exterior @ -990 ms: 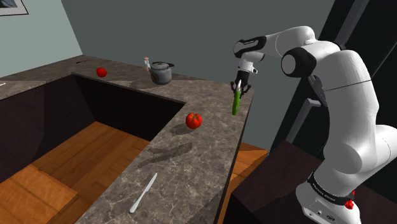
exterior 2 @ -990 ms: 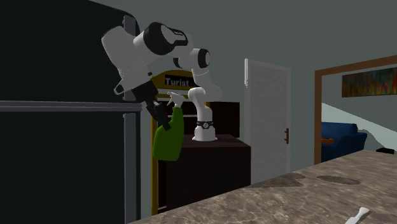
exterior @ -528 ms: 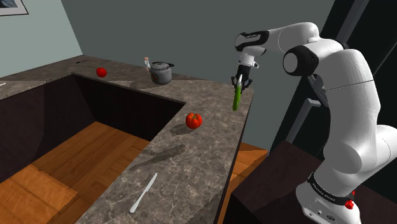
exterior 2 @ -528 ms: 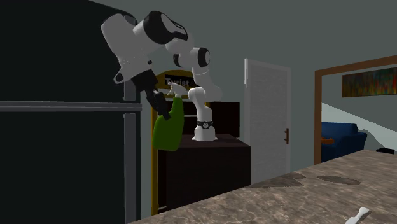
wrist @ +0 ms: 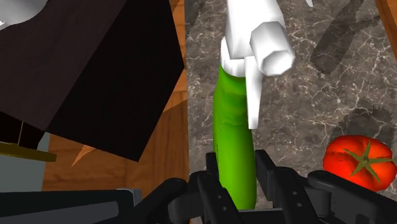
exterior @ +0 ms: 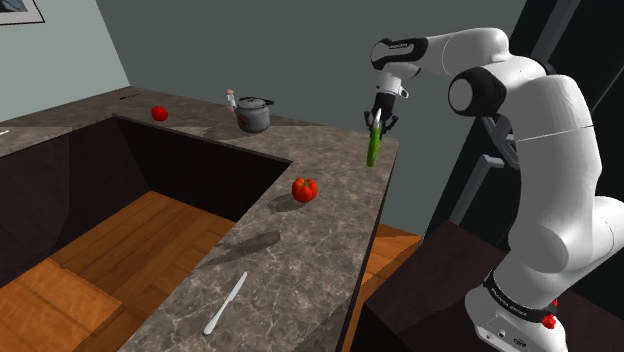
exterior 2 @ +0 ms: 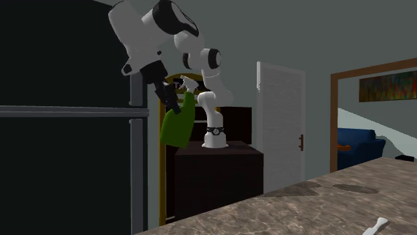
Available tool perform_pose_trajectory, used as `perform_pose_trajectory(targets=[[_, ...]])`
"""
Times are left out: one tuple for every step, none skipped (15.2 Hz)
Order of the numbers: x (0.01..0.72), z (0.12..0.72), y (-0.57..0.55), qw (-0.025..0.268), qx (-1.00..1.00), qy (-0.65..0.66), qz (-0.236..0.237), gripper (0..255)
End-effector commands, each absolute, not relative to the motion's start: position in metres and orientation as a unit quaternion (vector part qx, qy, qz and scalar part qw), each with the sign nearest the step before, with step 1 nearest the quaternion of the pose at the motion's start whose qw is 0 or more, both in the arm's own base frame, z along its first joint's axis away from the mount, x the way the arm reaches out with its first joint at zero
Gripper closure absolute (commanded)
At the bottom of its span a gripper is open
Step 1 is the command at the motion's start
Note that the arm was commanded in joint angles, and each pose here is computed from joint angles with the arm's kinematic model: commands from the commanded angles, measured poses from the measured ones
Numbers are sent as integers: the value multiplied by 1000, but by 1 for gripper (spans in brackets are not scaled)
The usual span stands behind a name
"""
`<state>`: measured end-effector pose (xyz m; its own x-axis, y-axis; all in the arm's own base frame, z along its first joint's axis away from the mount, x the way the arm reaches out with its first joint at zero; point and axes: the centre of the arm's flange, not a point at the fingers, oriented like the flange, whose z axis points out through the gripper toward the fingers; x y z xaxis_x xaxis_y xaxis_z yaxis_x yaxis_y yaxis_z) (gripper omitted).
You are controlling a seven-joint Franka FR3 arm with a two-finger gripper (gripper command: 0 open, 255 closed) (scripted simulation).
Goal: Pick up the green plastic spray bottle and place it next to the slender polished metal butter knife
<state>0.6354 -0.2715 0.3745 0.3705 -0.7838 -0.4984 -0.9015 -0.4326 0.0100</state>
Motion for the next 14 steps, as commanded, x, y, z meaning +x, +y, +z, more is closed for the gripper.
perform_pose_trajectory(targets=[[633, 377, -251, 133, -817, 515, 221, 255], [632, 377, -238, 133, -817, 515, 221, 255], [631, 377, -225, 133, -817, 515, 221, 255], [630, 377, -211, 133, -817, 515, 221, 255], [628, 377, -198, 133, -817, 515, 221, 255], [627, 377, -185, 133, -817, 515, 221, 255], [626, 377, -172, 133, -817, 515, 221, 255], [625, 377, -159, 133, -817, 515, 221, 255], [623, 377, -146, 133, -817, 515, 221, 255], [622, 377, -133, 133, -817, 515, 221, 255], [621, 378, -119, 133, -817, 515, 221, 255], [620, 378, -106, 133, -817, 515, 221, 255], [618, 378, -93, 133, -817, 515, 221, 255], [617, 378, -80, 133, -817, 515, 221, 255]])
